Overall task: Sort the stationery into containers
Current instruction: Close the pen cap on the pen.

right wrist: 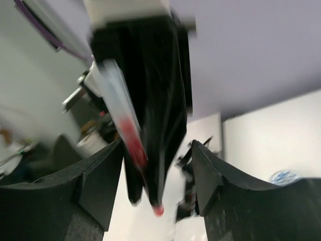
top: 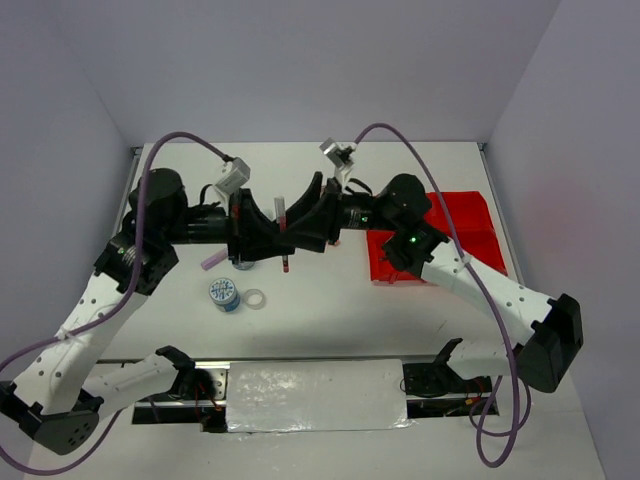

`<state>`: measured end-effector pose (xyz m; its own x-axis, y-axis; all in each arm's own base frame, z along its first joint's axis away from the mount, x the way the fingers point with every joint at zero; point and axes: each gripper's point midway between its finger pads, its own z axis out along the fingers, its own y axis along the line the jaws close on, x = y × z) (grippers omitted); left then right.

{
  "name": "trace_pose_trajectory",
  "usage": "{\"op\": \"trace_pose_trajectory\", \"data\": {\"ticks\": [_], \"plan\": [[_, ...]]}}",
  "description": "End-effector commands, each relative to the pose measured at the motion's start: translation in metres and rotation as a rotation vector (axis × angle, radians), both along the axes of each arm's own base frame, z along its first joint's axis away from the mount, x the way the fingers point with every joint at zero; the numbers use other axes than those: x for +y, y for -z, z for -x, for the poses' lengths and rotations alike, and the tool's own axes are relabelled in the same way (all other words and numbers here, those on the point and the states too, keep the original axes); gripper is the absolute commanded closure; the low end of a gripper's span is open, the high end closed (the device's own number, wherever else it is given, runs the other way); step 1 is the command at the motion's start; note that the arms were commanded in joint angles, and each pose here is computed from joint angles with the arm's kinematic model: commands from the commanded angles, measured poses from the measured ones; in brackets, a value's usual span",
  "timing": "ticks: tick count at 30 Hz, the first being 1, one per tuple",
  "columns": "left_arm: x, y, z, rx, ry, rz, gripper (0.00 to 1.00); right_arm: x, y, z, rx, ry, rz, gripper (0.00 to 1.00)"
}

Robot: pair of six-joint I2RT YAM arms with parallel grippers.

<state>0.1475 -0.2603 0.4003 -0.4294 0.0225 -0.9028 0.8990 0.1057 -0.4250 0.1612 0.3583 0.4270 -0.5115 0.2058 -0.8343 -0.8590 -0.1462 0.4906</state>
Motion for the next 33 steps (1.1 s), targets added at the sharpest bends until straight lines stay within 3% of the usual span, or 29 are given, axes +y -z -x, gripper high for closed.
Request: {"op": "trace_pose_trajectory", "data": {"ticks": [1,11,23,26,30,32,33], "plan": [[0.006,-0.052,0.007,-0.227,-0.012,0.137,1.00,0.004,0.028,0.026,0.089,-0.161,0.112,0.36],[0.004,-0.040,0.006,-0.198,-0.007,0.117,1.00,-0.003,0.010,0.024,0.036,-0.084,0.053,0.41],[0.003,-0.019,0.010,-0.143,0.021,0.089,1.00,-0.018,-0.031,-0.002,-0.145,0.127,0.012,0.33],[0.003,-0.016,0.010,-0.141,0.020,0.085,1.00,-0.014,-0.037,-0.003,-0.147,0.109,-0.004,0.40],[0.004,-0.018,0.009,-0.149,0.010,0.083,1.00,-0.010,-0.032,-0.003,-0.141,0.086,-0.005,0.65],[0.003,-0.018,0.006,-0.144,0.001,0.078,1.00,-0.008,-0.026,0.000,-0.127,0.064,0.005,0.69],[0.003,-0.018,0.006,-0.142,0.003,0.079,1.00,-0.007,-0.022,-0.001,-0.121,0.058,0.012,0.65]]}}
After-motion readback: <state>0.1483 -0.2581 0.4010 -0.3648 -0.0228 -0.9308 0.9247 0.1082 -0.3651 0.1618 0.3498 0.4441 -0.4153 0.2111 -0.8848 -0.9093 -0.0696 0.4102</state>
